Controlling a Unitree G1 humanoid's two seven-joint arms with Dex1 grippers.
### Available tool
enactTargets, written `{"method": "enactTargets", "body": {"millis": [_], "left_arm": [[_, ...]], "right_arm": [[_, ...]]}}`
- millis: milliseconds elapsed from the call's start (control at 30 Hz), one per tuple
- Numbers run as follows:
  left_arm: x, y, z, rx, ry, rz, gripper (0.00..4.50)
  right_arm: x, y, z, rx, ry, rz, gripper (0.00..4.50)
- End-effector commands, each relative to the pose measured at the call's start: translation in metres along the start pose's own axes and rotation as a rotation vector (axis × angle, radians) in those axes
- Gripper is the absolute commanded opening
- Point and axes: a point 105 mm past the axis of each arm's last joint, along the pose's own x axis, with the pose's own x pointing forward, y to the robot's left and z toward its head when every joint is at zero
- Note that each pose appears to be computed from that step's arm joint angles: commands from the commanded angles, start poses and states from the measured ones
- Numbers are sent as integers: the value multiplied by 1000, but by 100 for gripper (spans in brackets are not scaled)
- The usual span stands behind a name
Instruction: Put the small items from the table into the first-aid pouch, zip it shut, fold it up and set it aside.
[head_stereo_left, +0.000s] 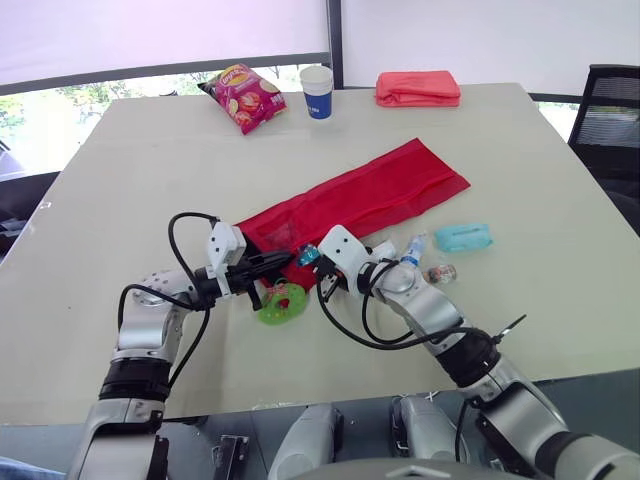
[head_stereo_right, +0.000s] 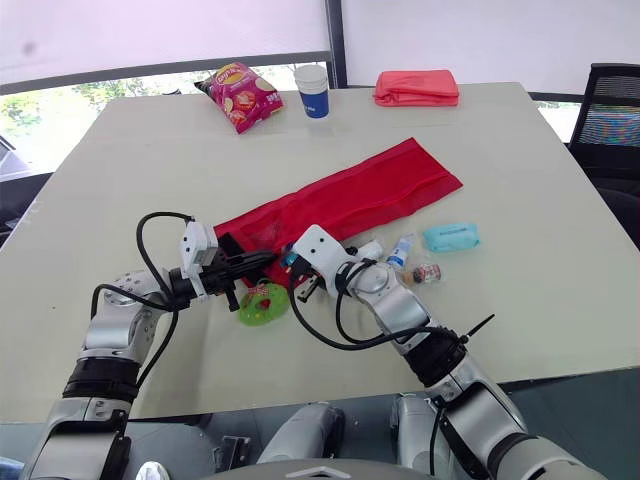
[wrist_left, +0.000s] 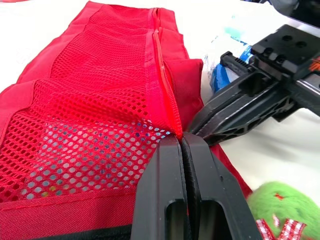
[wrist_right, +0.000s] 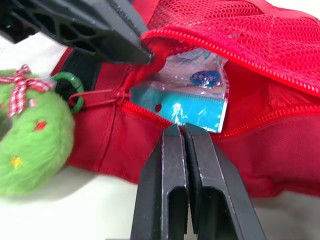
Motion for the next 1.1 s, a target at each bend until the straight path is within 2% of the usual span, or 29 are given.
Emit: {"method": "enactTargets", "body": {"millis": [33, 400, 700, 833, 1000, 1100], "left_arm": [[1, -4, 4, 34, -13, -27, 0], [3, -11, -1, 45, -3, -52, 0], [3, -8, -1, 56, -2, -44, 0], [-1, -6, -3, 66, 9, -34, 0], [-13, -5, -9, 90, 55, -35, 0], [-29, -2, -15, 122, 113, -31, 0]], "right_arm": [[5, -5, 17, -7, -54, -17, 11], [33, -7, 25, -31, -29, -22, 11], [50, 5, 38, -83, -55, 30, 11], [38, -4, 40, -101, -104, 26, 11], [5, -6, 50, -100, -177, 71, 11], [-30, -7, 61, -75, -293, 86, 11]]}}
